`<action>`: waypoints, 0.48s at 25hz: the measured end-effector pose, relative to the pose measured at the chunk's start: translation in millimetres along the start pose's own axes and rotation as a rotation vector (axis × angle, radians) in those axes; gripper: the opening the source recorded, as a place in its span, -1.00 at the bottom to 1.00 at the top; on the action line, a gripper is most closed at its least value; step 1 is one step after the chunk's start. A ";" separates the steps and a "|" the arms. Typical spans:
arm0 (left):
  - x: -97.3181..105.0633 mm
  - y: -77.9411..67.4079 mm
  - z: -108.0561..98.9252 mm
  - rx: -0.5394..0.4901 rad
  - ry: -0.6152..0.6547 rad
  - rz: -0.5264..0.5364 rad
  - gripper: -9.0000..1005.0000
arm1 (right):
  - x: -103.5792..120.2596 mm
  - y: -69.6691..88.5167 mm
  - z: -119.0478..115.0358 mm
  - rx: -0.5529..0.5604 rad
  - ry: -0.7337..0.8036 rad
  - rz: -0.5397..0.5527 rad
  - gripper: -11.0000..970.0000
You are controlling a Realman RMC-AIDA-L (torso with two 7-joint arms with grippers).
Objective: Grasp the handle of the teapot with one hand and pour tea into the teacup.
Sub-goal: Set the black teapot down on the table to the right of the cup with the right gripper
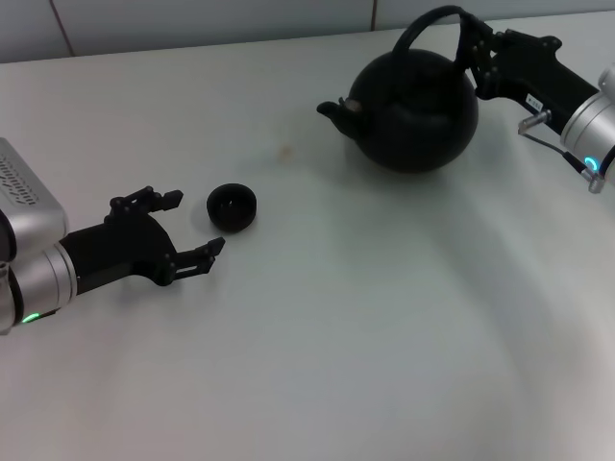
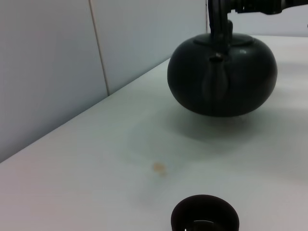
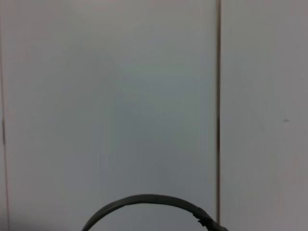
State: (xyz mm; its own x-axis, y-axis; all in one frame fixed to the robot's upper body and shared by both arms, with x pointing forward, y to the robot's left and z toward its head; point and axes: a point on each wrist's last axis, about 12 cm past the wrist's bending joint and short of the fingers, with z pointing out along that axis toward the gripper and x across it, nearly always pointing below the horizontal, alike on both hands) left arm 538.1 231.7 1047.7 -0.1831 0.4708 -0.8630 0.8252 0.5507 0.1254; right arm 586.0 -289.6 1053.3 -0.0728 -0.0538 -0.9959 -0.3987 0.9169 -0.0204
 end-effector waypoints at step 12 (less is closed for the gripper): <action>-0.5 -2.2 1.3 0.007 -0.001 0.002 0.68 | 10.0 3.6 -2.0 0.014 0.036 -0.011 -0.82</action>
State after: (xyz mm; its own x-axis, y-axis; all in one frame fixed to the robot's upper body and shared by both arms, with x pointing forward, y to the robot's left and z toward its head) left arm 537.1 229.4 1047.3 -0.1807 0.4717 -0.8630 0.8294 0.5448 0.1241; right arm 582.0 -287.6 1043.4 -0.1014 -0.0778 -0.9918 -0.3869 0.9215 -0.0327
